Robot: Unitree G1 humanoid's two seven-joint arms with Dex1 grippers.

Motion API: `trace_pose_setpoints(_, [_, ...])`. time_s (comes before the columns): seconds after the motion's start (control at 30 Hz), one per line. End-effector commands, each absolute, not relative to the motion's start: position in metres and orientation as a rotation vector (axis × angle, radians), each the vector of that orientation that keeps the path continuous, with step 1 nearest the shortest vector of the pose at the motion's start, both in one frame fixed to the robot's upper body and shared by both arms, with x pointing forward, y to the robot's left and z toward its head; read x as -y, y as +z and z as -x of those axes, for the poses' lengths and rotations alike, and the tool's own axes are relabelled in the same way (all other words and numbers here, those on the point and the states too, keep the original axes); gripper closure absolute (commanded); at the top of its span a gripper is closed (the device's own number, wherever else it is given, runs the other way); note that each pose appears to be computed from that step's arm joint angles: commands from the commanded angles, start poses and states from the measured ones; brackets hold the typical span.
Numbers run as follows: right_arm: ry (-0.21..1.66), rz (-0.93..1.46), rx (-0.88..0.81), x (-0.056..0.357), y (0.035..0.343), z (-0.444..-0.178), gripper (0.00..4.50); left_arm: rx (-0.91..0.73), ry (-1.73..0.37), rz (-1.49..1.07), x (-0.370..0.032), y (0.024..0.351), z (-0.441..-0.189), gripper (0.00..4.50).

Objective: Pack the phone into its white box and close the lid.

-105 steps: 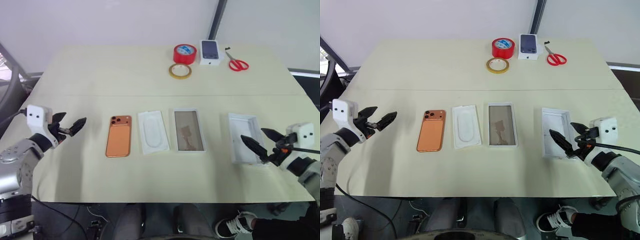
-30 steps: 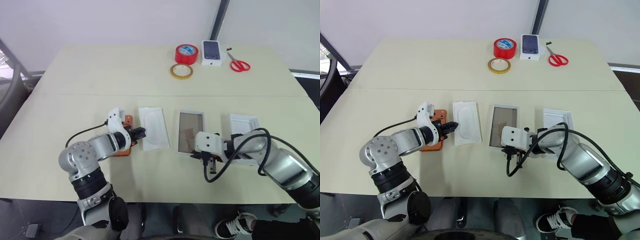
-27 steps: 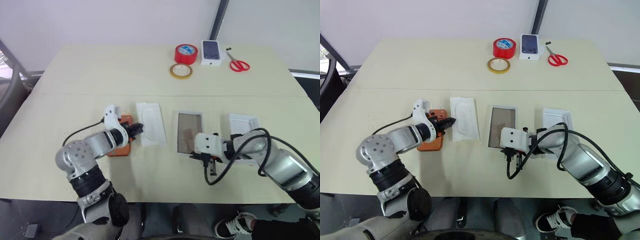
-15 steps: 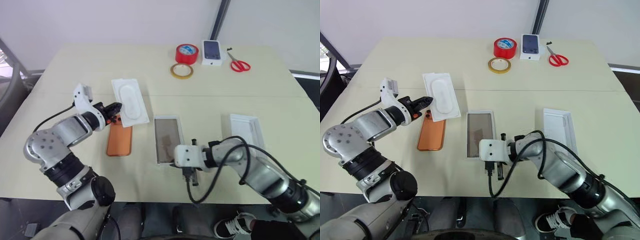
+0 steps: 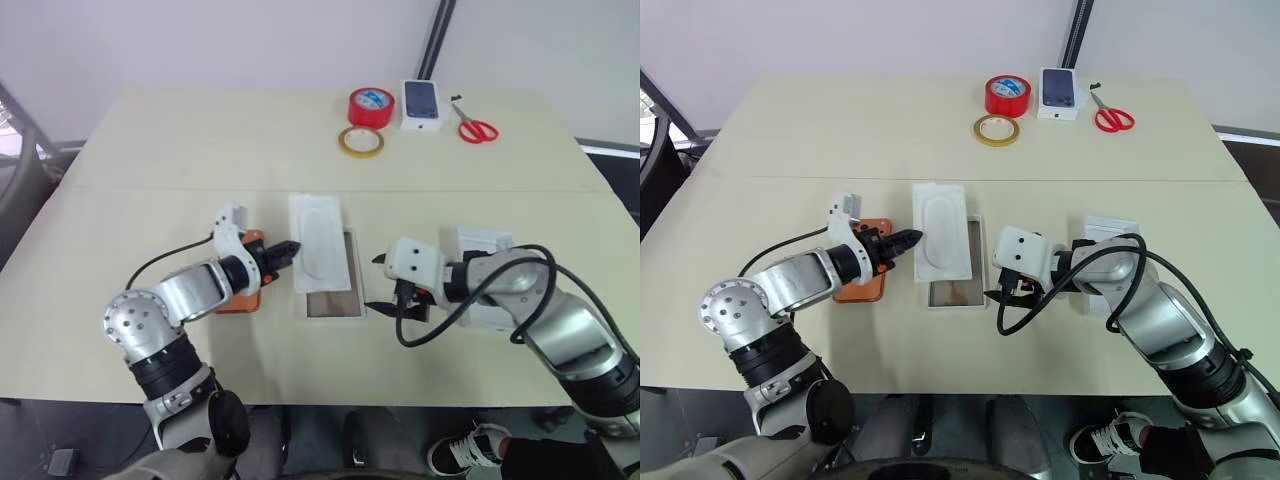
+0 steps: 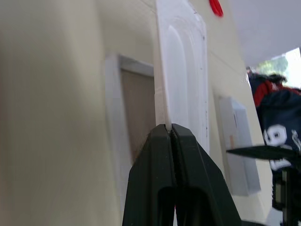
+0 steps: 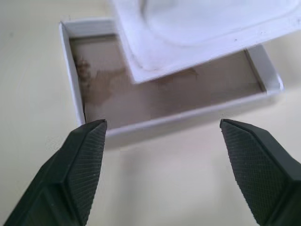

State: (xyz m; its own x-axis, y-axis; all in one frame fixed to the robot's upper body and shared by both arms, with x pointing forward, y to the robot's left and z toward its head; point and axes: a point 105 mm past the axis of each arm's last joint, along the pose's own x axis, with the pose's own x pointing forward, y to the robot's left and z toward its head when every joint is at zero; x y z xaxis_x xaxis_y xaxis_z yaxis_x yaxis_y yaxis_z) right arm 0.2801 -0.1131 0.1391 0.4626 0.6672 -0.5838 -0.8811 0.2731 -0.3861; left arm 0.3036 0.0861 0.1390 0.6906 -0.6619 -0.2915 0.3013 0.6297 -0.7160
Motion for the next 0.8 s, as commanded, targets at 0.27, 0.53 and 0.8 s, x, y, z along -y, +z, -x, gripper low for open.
trace_pose_setpoints(0.27, [0.991,0.779,-0.257,0.120,0.160,-0.297,0.43,-0.600,-0.640,0.637,-0.075,0.141,-0.288,2.17])
trace_pose_setpoints(0.53, [1.019,0.720,-0.184,0.093,0.168,-0.309,3.42,-0.522,-0.612,0.496,-0.108,0.161,-0.292,1.11])
trace_pose_setpoints(0.8, [0.994,0.701,-0.188,0.052,0.153,-0.335,4.48,-0.355,-0.643,0.135,-0.144,0.158,-0.286,1.11])
